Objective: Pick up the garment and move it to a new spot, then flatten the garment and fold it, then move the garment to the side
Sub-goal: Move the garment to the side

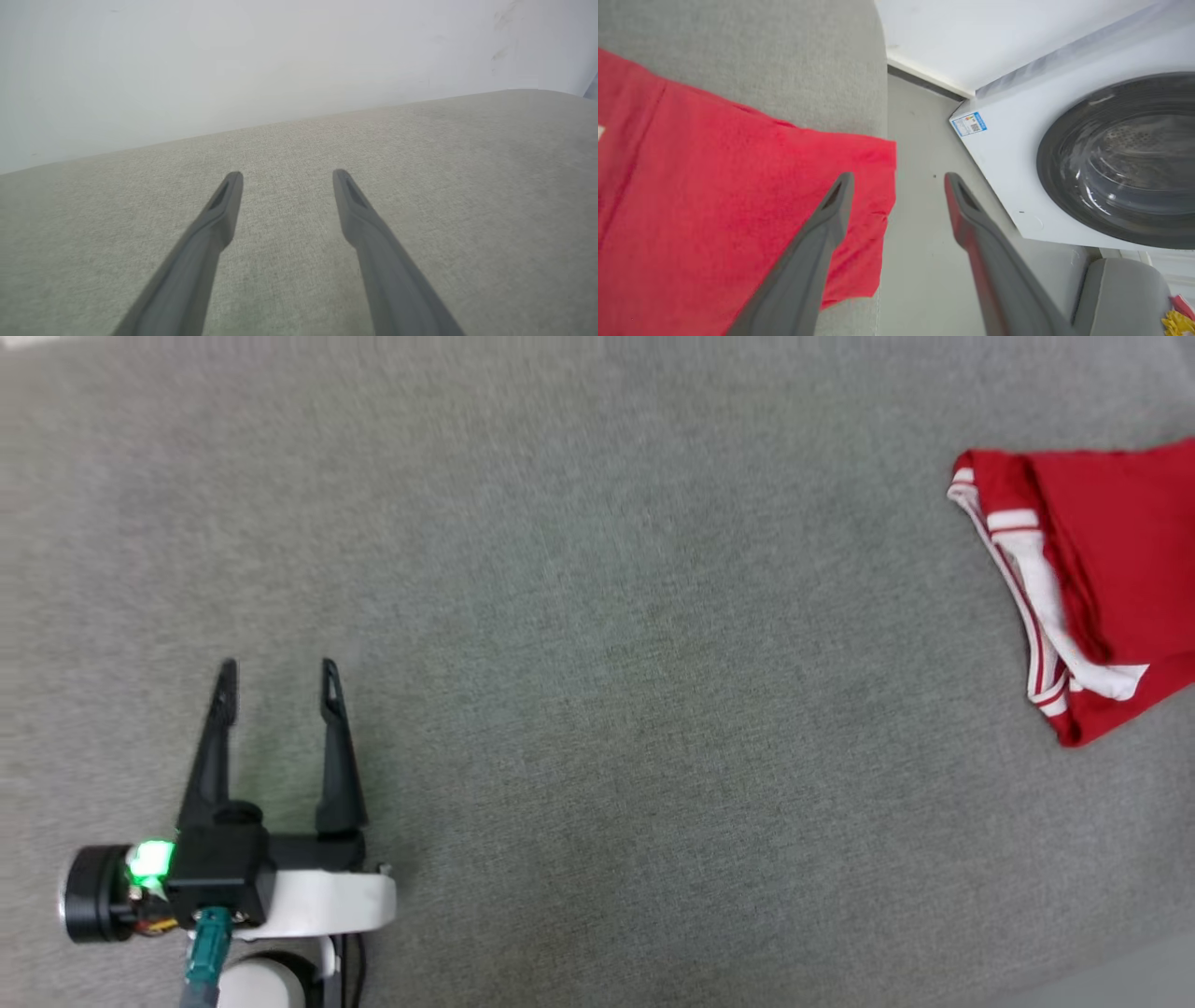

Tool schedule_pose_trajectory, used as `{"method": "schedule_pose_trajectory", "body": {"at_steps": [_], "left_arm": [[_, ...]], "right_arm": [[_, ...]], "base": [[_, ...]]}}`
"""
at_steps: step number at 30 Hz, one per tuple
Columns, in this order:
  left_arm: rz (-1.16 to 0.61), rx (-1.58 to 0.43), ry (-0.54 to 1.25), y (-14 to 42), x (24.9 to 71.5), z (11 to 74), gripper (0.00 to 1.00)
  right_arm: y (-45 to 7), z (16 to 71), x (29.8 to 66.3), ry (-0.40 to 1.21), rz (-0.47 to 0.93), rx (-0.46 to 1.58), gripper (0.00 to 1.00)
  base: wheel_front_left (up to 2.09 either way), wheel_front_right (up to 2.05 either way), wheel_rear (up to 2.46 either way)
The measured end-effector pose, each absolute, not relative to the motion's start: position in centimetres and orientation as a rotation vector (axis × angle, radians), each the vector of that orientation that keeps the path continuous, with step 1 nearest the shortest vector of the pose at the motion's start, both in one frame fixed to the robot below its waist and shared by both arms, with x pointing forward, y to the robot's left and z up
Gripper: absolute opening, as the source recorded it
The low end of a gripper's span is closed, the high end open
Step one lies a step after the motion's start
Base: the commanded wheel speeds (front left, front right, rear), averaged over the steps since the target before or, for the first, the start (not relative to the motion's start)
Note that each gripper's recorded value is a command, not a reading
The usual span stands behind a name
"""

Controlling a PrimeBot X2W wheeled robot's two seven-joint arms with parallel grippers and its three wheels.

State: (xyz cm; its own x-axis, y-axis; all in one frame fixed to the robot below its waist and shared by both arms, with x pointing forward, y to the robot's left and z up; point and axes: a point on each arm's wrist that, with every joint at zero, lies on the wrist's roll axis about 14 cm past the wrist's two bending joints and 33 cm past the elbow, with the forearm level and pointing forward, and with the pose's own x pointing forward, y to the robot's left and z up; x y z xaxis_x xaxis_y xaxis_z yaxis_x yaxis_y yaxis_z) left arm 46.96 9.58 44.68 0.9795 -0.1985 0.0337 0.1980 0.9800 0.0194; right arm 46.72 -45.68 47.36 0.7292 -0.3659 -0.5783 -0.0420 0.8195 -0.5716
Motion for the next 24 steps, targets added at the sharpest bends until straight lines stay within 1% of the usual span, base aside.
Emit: {"method": "schedule_pose_trajectory", "body": {"at_steps": [4,8,12,14,16,18,22,24], "left_arm": [[-0.179,0.010,-0.058,10.0,45.6,46.5,1.00],[-0.142,0.011,-0.068,11.0,43.8,47.8,1.00],[-0.105,0.015,-0.082,12.0,42.1,49.1,1.00],[-0.085,0.016,-0.089,12.7,41.3,49.6,1.00],[-0.063,0.020,-0.096,13.4,40.5,50.1,1.00],[-0.042,0.021,-0.101,14.0,39.7,50.5,1.00],[-0.006,0.024,-0.106,15.2,38.2,51.0,1.00],[0.006,0.023,-0.108,15.6,37.6,51.2,1.00]], "right_arm": [[-43.6,51.9,49.1,0.477,-0.153,-0.612,1.00],[-40.2,56.9,51.0,0.184,-0.102,-0.593,1.00],[-36.3,60.0,51.8,0.003,-0.062,-0.530,1.00],[-33.5,62.4,52.0,-0.114,-0.030,-0.488,1.00],[-30.5,64.3,51.6,-0.228,0.007,-0.437,1.00],[-28.1,64.8,50.6,-0.298,0.032,-0.367,1.00],[-23.6,64.4,48.2,-0.373,0.089,-0.267,1.00],[-21.7,63.6,47.0,-0.381,0.116,-0.222,1.00]], "base": [[0.00,0.00,0.00],[0.00,0.00,0.00],[0.00,0.00,0.00],[0.00,0.00,0.00],[0.00,0.00,0.00],[0.00,0.00,0.00],[0.00,0.00,0.00],[0.00,0.00,0.00]]}}
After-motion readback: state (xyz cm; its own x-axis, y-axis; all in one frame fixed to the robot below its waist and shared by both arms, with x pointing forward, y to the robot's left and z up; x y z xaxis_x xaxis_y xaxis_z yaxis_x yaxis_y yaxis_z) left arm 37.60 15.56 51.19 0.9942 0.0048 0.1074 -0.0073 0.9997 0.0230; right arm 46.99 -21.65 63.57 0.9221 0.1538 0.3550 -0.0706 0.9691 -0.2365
